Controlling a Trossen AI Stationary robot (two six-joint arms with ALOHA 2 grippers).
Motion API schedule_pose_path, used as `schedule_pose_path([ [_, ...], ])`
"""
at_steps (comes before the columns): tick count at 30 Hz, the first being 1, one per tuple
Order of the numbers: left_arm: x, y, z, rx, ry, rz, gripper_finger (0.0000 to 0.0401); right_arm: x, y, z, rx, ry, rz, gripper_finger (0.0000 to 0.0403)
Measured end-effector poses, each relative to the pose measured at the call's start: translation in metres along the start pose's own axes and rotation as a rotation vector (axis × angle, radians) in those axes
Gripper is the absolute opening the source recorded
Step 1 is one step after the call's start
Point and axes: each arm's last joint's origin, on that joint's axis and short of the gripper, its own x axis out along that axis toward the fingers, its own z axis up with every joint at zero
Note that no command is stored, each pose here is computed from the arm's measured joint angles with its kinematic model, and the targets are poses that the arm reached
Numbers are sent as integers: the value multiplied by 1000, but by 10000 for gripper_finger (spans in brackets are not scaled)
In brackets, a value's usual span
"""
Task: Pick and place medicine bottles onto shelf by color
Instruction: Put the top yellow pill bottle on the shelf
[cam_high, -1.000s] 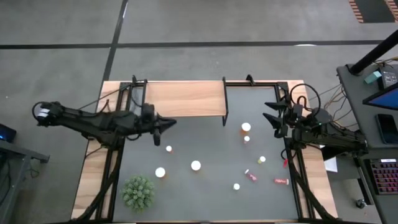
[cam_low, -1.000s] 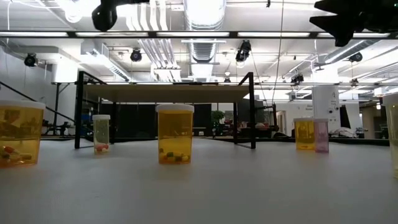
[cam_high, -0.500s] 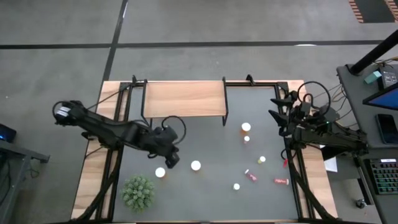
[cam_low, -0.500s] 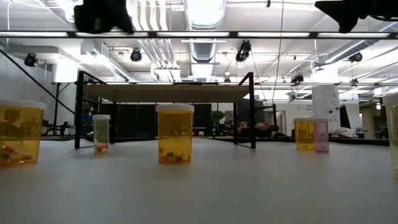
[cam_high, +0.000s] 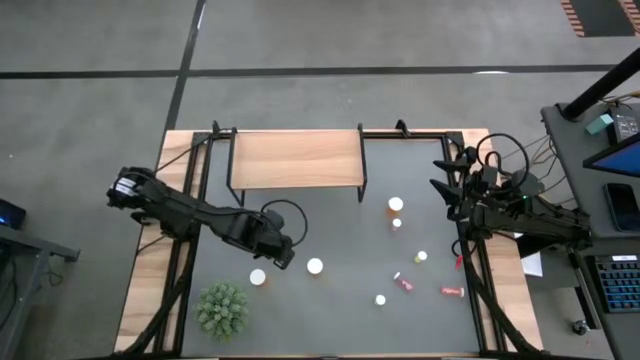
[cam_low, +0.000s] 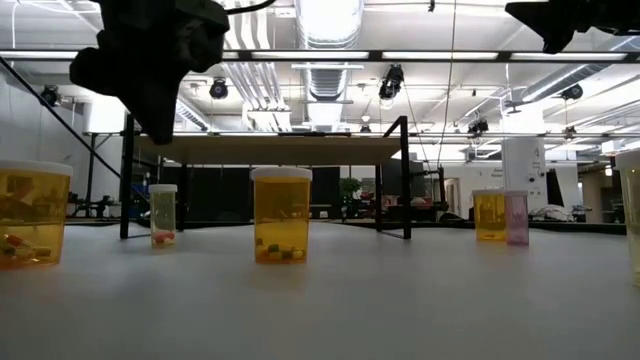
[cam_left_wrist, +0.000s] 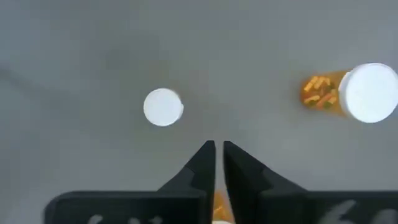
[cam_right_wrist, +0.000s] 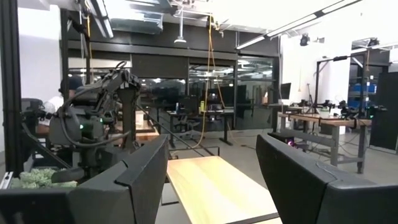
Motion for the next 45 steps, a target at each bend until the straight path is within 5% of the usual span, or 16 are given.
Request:
schedule_pose_path([
  [10, 14, 13, -3, -143, -94, 79, 167, 0, 0, -3, -2, 28, 2, 235],
  [15, 23, 17, -6, -145, -94, 88, 210, 0, 0, -3, -3, 30, 2, 235],
  [45, 47, 16, -8, -118, -135, 103, 205, 0, 0, -4, -18, 36, 3, 235],
])
